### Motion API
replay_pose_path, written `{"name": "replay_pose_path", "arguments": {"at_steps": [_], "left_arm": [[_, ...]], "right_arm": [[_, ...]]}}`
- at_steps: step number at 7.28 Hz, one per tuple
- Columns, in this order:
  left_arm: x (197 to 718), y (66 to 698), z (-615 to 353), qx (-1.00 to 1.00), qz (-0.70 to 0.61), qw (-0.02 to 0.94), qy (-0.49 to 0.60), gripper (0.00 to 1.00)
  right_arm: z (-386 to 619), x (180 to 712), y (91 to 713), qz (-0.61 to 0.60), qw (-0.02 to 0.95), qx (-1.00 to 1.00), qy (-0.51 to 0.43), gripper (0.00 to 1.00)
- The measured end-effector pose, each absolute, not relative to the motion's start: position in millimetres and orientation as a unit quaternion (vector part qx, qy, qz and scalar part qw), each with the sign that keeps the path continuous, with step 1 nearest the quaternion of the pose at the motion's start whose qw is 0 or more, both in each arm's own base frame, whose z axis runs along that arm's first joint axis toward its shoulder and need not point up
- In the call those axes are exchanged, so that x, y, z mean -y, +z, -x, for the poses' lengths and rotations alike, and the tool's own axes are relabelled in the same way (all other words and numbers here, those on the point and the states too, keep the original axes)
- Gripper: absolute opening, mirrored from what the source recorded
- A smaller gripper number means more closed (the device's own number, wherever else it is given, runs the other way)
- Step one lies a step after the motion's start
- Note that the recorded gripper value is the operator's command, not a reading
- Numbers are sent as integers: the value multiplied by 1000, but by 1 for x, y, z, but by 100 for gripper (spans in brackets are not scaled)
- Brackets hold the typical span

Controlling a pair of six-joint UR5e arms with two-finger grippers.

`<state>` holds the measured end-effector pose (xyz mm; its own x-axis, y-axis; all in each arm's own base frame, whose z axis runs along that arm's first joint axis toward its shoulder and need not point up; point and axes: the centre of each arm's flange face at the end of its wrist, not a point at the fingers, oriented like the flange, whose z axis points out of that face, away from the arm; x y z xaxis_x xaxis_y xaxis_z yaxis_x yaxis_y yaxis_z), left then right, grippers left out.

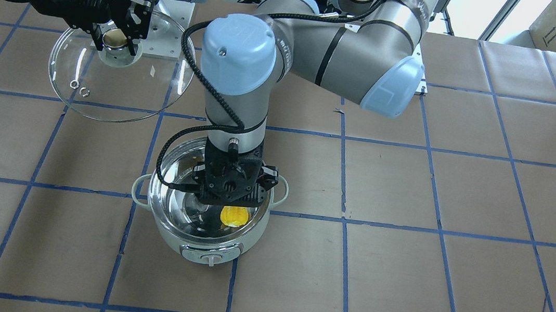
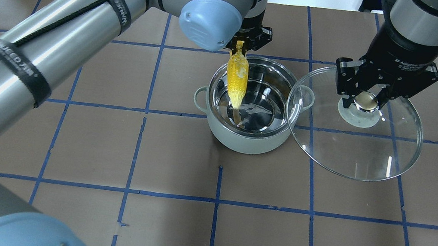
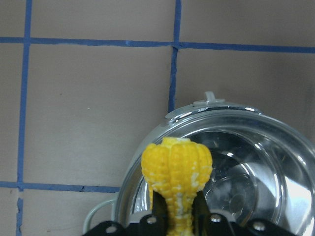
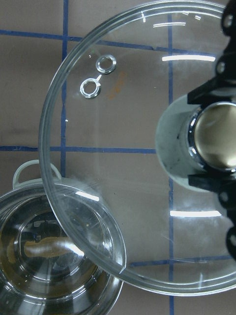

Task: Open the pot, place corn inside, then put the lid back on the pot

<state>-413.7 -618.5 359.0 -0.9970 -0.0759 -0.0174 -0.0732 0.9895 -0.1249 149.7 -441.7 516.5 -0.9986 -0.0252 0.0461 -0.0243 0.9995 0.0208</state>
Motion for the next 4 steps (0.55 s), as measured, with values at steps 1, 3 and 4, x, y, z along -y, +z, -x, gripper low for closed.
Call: {"name": "replay_pose_path", "arguments": {"at_steps": [1,3,4], "left_arm": [[623,349,422,-997,47,11,-59,99],[622,338,426,-997,53,13,-52,100],[619,334,425,-997,53,16,-47,100]], "right_arm": [[-149,442,516,-12,23,1000,-8,21],[-135,450,514,3,23,1000,-5,21],[-118,457,513,19,22,1000,-3,23]]}}
